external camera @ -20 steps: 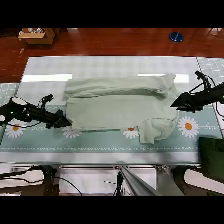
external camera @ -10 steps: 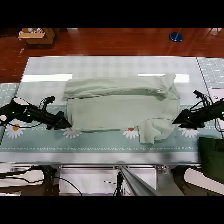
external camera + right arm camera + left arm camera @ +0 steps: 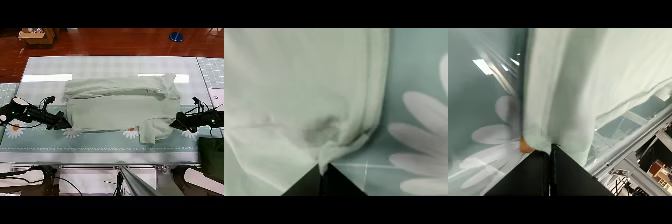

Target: Fold the shirts.

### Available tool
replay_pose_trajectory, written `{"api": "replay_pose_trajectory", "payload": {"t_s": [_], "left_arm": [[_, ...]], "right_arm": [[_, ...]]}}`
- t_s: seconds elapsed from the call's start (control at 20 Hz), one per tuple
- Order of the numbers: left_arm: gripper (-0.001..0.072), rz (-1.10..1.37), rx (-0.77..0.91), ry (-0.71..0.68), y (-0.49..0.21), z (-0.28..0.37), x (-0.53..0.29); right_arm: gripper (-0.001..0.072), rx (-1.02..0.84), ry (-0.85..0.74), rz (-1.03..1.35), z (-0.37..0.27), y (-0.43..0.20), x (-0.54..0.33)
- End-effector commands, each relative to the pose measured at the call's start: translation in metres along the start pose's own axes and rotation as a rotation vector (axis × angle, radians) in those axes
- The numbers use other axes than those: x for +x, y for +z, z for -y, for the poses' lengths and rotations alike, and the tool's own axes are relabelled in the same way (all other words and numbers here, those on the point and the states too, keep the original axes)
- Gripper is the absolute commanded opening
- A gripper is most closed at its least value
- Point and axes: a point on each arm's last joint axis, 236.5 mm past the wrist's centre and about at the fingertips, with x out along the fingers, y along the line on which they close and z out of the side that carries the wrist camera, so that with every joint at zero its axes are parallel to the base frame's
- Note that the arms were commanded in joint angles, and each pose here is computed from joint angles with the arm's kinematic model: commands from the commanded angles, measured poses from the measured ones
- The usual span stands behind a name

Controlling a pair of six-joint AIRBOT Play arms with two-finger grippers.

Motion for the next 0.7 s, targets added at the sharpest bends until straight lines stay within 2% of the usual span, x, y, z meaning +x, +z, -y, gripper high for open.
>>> {"api": "replay_pose_trajectory", "payload": {"t_s": [0.0,0.2,0.35,0.5,0.65], "left_arm": [[0.002,0.037,0.073,-0.045,0.01,0.022,-0.014],[0.002,0.236,0.262,-0.071,0.041,0.089,-0.076],[0.002,0.456,0.405,-0.014,0.064,0.133,-0.133],[0.002,0.588,0.418,0.019,0.088,0.146,-0.159],[0.002,0.632,0.374,0.039,0.116,0.132,-0.154]], "right_arm": [[0.0026,-0.092,0.071,0.084,-0.028,0.015,-0.02],[0.0025,-0.289,0.093,0.337,-0.088,0.04,-0.108],[0.0025,-0.364,0.132,0.565,-0.131,0.063,-0.171],[0.0024,-0.377,0.147,0.664,-0.149,0.092,-0.188],[0.0024,-0.388,0.148,0.653,-0.164,0.125,-0.158]]}}
